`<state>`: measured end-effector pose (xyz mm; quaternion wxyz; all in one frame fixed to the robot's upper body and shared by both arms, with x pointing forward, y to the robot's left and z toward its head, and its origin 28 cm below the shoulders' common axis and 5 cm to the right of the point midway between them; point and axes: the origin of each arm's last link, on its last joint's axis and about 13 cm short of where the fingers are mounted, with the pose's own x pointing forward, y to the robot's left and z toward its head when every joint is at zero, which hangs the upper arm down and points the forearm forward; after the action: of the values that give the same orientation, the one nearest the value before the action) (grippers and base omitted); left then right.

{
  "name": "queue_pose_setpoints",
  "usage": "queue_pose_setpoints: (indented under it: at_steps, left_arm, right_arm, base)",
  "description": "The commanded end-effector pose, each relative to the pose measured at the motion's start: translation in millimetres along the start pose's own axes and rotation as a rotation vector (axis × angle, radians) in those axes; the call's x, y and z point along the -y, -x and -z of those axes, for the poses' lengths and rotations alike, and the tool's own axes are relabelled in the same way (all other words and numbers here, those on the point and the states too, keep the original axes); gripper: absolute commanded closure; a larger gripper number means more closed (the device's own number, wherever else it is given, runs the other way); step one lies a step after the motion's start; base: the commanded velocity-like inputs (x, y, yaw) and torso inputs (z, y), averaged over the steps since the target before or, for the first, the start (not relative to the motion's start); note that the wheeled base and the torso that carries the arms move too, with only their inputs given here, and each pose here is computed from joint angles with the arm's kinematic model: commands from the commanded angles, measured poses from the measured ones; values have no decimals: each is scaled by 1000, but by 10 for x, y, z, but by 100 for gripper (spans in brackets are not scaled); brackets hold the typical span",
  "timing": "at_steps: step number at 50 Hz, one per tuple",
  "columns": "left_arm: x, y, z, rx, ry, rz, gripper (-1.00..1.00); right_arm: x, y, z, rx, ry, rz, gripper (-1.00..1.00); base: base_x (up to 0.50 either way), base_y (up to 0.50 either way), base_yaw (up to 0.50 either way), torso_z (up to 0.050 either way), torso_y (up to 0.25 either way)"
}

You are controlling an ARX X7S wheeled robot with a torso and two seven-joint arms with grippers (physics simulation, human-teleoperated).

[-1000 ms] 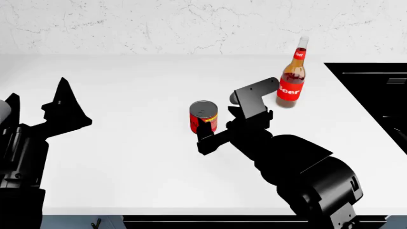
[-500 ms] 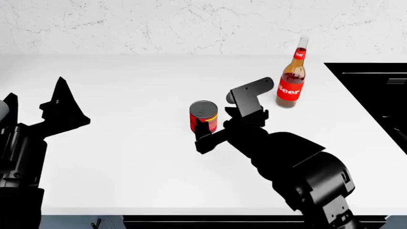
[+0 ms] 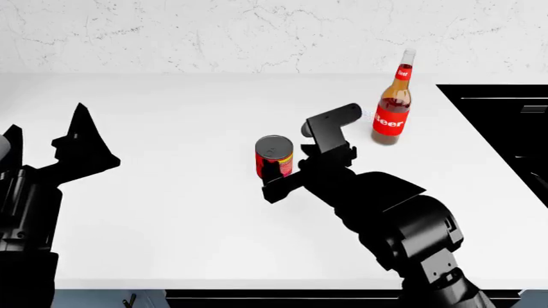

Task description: Pick the cans from the counter and place them in their designated side in the cabinet.

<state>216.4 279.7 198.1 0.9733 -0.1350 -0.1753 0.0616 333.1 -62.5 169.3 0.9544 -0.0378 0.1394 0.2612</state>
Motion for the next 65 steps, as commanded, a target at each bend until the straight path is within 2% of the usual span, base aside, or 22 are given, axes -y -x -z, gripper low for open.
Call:
queue_pose_setpoints:
  at_steps: [1,17,30,31,39,43,48,55,60,65]
  left_arm:
    - [-3,3,6,-1,0,-2,-100]
    - [7,10,-8,3,1,3,-100]
    - [16,9,-29,10,2,9,-100]
    - [16,9,-29,11,2,9,-100]
    - [12,14,-27,12,1,9,-100]
    - [13,15,-36,14,1,11,-100]
    - [22,9,-50,18,-1,16,-100]
    - [75,-12,-110,18,-8,45,-100]
    - [122,-18,-150,18,-18,69,-100]
    - [143,-8,-156,13,-25,80,-100]
  right_arm:
    - [26,-65,21,-16,-3,-5,-100]
    - [76,-194,48,-43,-21,-10,-100]
    - [10,-372,16,-56,-6,-75,-100]
    - [6,-378,18,-57,-6,-78,100]
    - [9,-320,65,-67,-18,-88,100]
    - [33,-190,63,-50,-15,-43,100]
    - [40,170,-180,68,23,59,100]
    - [-14,798,-633,220,-28,181,100]
    - [-23,1052,-707,284,-11,229,100]
    - [-80,1153,-694,341,-32,238,100]
  base:
    - [0,0,0,0,0]
    - [0,0,0,0,0]
    - [0,0,0,0,0]
    - [0,0,0,0,0]
    - [0,0,0,0,0]
    - [0,0,0,0,0]
    - [0,0,0,0,0]
    - [0,0,0,0,0]
    - [0,0,0,0,0]
    - [0,0,0,0,0]
